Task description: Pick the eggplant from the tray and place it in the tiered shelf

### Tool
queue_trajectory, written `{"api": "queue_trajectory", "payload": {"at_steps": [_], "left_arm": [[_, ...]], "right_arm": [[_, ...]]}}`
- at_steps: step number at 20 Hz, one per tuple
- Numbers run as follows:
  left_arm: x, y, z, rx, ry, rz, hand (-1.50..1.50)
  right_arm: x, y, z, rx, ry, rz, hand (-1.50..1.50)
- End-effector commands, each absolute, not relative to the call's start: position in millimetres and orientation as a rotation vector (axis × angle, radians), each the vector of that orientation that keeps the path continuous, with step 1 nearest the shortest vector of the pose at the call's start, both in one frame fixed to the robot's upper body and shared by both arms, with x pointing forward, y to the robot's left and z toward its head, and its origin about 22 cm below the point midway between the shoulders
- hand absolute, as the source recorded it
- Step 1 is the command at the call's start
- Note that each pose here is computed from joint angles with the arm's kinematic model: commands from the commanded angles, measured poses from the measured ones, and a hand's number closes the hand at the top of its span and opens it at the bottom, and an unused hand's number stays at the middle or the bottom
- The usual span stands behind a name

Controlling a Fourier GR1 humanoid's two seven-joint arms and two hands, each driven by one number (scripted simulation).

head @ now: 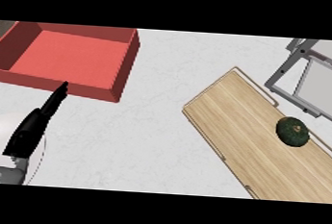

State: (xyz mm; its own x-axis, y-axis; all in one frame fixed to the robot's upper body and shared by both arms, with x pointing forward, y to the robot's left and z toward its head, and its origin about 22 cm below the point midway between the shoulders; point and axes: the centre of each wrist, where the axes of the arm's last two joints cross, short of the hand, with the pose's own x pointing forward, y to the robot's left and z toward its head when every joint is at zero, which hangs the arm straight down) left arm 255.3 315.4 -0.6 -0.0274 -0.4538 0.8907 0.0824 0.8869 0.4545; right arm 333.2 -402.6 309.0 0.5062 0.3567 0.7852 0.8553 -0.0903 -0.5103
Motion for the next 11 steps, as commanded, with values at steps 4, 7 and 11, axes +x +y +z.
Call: {"api": "queue_trajectory", "payload": {"at_steps": [4, 7, 11], "left_arm": [[243.6, 322.0, -9.1, 0.298, -1.522, -0.408, 0.00], [254.1, 331.2, 2.8, 0.321, -1.532, -0.399, 0.00], [246.5, 329.5, 9.6, 0.315, -1.557, -0.430, 0.00]], "right_arm": [[245.9, -396.4, 309.8, -1.569, -1.043, -0.579, -1.50], [199.9, -399.8, 314.6, -1.536, -1.101, -0.608, -1.50], [143.5, -385.8, 294.9, -1.565, -1.130, -0.568, -1.50]]}}
